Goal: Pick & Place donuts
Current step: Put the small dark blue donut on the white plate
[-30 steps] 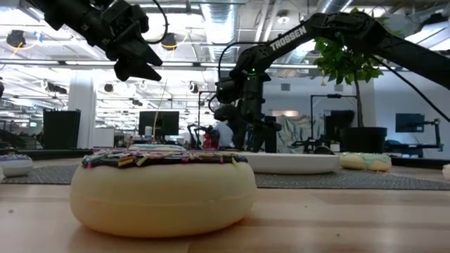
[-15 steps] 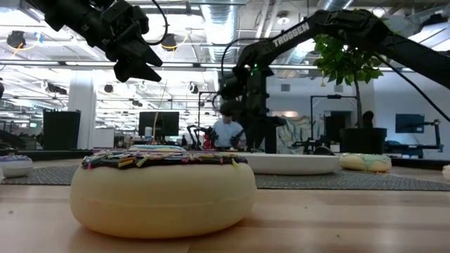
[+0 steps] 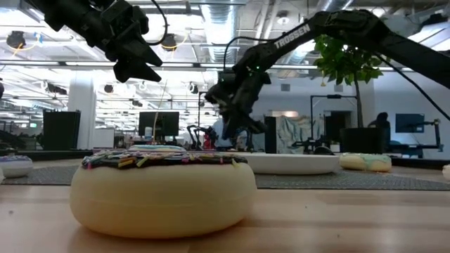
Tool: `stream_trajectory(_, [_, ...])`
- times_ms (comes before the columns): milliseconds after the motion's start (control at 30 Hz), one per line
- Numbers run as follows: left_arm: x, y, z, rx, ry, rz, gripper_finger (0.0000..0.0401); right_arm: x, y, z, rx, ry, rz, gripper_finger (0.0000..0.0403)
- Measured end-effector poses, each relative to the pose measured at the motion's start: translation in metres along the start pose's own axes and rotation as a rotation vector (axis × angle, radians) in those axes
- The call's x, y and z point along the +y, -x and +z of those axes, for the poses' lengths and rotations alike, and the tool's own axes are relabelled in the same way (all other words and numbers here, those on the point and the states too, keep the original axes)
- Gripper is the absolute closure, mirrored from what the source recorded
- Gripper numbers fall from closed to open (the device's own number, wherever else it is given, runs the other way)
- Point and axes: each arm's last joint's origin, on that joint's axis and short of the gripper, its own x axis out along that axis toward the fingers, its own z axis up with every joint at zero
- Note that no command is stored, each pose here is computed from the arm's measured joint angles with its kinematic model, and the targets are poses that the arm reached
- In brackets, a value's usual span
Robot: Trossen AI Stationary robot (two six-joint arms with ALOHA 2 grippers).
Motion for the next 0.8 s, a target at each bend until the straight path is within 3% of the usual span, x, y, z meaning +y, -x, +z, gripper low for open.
stream_trajectory(167, [0.0, 0.0, 0.0, 0.002, 0.0, 0.0, 0.0138, -0.015, 0.012, 0.002, 0.044, -0.083, 0.003, 0.0402])
stream_trajectory(500, [0.0, 0.0, 0.0, -0.001, -0.001, 0.012, 0.0138, -0.011, 0.006, 0.0, -0.014, 0.05, -0.122, 0.0403])
stream_trajectory(600, [0.0, 0.0, 0.0, -0.001, -0.002, 0.016, 0.0138, -0.003, 0.002, -0.008, -0.012, 0.117, -0.219, 0.0403])
stream_trajectory(800, [0.002, 0.0, 0.0, -0.017, -0.001, 0.075, 0.0138, 0.015, 0.004, -0.044, 0.082, 0.268, -0.555, 0.0403])
